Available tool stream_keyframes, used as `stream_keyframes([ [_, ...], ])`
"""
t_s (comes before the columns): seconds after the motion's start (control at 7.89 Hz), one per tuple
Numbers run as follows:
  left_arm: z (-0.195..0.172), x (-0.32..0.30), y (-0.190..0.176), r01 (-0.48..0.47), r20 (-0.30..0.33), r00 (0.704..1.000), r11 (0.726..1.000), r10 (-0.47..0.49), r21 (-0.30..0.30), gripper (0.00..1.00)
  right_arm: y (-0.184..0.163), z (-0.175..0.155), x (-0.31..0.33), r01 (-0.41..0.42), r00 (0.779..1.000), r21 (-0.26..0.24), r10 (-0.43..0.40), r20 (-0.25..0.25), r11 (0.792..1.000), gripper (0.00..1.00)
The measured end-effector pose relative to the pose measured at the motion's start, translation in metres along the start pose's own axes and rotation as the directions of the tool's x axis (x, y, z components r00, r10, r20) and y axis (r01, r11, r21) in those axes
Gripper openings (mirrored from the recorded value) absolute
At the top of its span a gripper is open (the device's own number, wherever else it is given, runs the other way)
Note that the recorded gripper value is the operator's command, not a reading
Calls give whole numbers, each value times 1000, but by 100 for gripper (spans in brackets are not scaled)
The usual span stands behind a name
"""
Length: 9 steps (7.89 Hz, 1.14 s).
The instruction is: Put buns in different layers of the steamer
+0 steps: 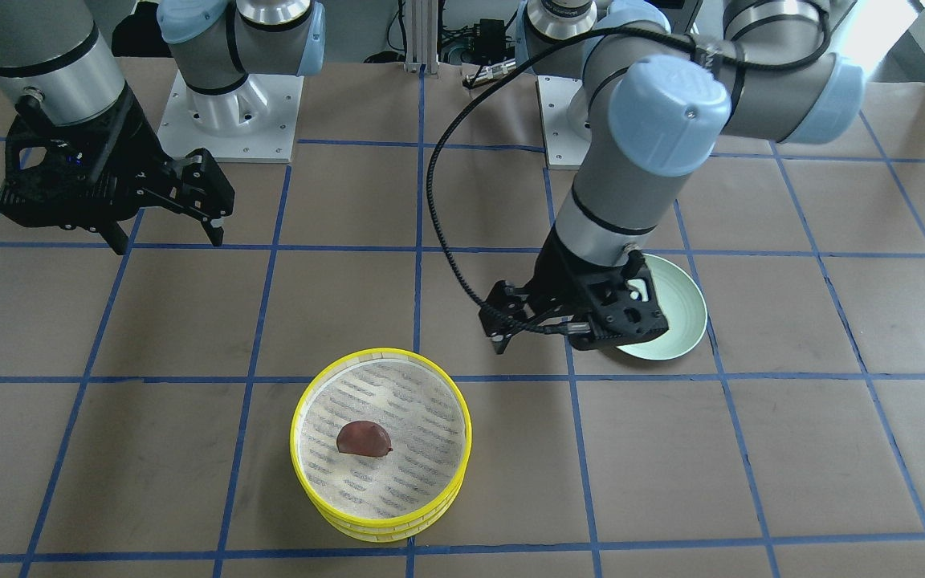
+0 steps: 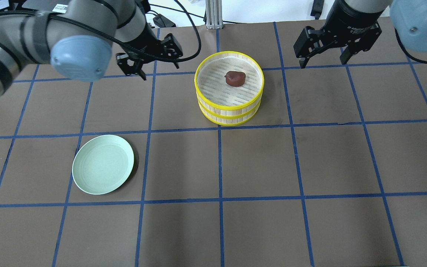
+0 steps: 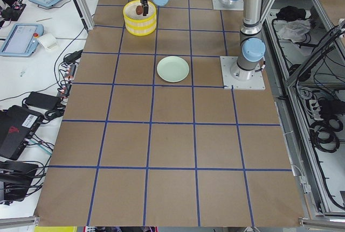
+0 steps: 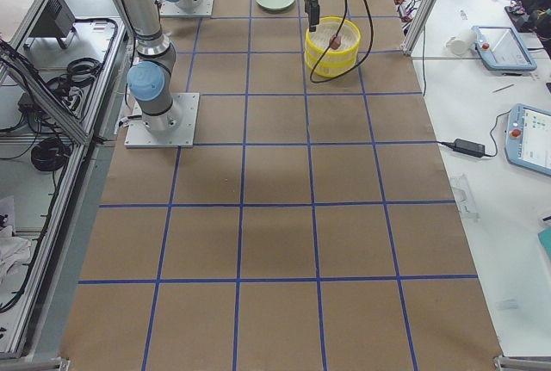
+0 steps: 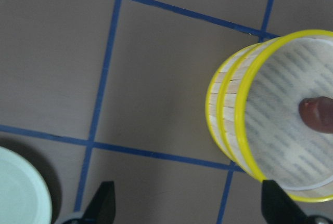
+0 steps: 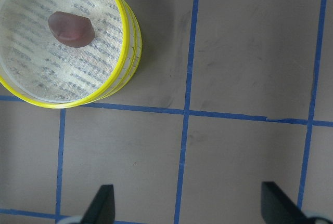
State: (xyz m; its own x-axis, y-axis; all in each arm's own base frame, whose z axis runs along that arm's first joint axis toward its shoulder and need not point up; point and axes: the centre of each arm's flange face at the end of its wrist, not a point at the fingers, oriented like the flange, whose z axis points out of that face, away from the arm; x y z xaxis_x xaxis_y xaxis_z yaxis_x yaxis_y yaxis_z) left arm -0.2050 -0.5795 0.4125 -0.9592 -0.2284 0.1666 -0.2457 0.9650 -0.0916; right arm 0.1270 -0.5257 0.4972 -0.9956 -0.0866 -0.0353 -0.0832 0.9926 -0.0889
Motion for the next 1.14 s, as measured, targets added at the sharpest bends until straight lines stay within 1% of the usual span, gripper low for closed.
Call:
stream_keyframes([
  [0.13, -27, -31, 1, 1, 40, 999, 1000, 0, -15, 100, 0, 0, 0, -2, 1000, 0, 2, -1, 1000, 100],
  [0.25, -57, -55, 7, -13, 58, 998, 1000, 14, -20, 100, 0, 0, 1, -3, 1000, 0, 3, -3, 1000, 100],
  [0.38, -81, -69, 16, -23, 73, 997, 1000, 23, -11, 100, 0, 0, 1, -4, 1000, 0, 4, -3, 1000, 100],
  [0.63, -115, -83, 40, -50, 156, 986, 999, 50, -6, 100, 0, 0, 1, -5, 1000, 1, 5, -3, 1000, 100],
  [0.76, -121, -82, 52, -61, 172, 983, 998, 63, -15, 100, 0, 0, 1, -5, 1000, 1, 5, -5, 1000, 100],
  [0.89, -121, -78, 64, -71, 179, 981, 997, 76, -37, 100, 0, 0, 1, -5, 1000, 2, 5, -4, 1000, 100],
  [1.14, -109, -66, 80, -90, 187, 977, 993, 103, -76, 100, 0, 0, 2, -7, 1000, 2, 7, -2, 1000, 100],
])
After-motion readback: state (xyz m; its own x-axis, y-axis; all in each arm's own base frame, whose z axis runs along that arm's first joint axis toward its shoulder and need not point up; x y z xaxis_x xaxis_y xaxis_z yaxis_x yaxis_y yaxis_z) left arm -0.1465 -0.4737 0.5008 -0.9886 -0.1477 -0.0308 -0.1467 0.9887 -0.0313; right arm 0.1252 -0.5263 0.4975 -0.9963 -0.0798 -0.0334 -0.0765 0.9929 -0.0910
